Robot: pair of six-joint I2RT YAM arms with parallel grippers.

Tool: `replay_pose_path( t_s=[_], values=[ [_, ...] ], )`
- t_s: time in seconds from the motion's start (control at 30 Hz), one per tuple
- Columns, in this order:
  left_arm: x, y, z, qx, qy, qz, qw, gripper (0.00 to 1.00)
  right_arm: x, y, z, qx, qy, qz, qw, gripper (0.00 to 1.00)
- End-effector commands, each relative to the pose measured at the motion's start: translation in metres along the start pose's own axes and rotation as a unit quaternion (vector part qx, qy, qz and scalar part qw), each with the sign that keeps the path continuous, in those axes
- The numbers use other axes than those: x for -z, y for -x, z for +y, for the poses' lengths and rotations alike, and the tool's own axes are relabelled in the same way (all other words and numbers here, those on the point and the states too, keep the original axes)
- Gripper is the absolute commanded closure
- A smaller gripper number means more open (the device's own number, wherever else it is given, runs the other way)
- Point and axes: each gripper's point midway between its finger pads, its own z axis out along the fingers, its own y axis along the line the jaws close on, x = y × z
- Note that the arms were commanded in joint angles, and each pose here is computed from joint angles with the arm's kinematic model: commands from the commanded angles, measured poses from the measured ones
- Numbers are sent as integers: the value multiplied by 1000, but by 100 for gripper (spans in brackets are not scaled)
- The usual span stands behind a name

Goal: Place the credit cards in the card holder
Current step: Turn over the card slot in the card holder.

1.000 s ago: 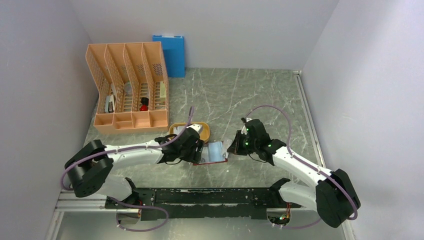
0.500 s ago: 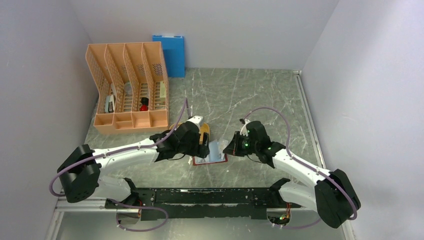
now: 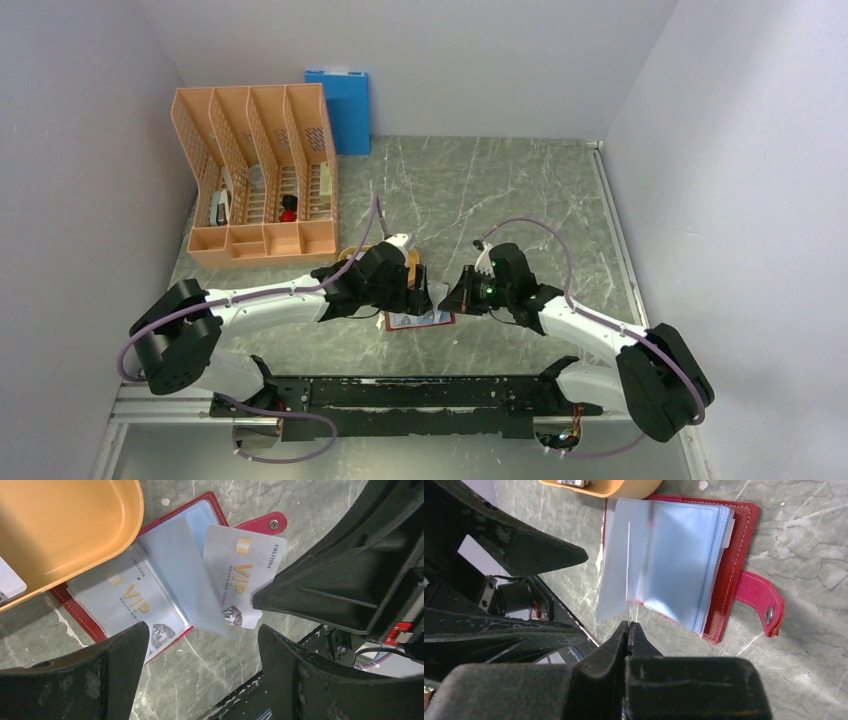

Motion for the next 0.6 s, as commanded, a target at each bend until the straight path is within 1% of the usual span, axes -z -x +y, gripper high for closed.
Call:
replay_pose_path(
  t_s=[0.0,0.2,0.27,0.37,0.57],
  values=[
    [2,15,-12,6,-11,-23,1000,17,-5,1,6,7,15,9,1000,100],
    [-6,7,0,5,16,-12,1000,25,-7,1,9,10,21,15,1000,100],
    [-8,5,2,5,20,-8,1000,26,-7,1,12,12,28,16,999,100],
    [-8,7,0,5,18,-9,1000,24,-8,0,17,17,37,18,999,100],
    [2,17,-2,11,17,-32,999,19,-14,-5,20,22,37,30,999,100]
  ],
)
